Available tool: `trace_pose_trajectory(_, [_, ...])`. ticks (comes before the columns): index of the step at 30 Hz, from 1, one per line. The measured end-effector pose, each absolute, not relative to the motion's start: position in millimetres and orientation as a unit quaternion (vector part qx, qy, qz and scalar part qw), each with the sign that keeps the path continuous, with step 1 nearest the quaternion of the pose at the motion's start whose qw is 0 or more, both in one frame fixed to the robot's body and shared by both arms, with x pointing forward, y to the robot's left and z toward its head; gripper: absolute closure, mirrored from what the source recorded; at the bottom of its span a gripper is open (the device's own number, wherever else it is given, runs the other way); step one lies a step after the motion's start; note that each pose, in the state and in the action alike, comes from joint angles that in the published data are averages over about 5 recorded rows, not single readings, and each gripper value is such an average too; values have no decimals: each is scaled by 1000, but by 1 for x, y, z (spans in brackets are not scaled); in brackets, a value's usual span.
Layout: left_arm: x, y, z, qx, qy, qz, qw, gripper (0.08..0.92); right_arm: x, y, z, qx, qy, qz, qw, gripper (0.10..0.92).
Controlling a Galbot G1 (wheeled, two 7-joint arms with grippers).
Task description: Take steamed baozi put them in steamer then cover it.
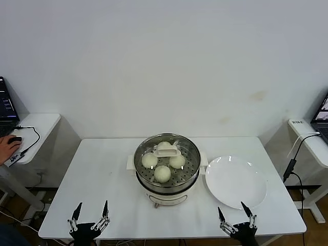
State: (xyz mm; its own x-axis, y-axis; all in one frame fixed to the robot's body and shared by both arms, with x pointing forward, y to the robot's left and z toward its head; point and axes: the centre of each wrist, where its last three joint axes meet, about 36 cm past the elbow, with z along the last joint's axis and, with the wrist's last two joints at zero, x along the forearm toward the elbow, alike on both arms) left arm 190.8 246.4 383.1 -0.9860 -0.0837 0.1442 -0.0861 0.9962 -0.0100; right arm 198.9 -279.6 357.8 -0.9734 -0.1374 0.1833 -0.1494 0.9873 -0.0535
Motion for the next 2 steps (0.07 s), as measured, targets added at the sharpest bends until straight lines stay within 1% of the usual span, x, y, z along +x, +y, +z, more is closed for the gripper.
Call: trace_pose_trajectory(2, [190, 246, 383, 43, -996, 10, 75, 177, 198, -278, 358, 72, -992, 30, 94, 200])
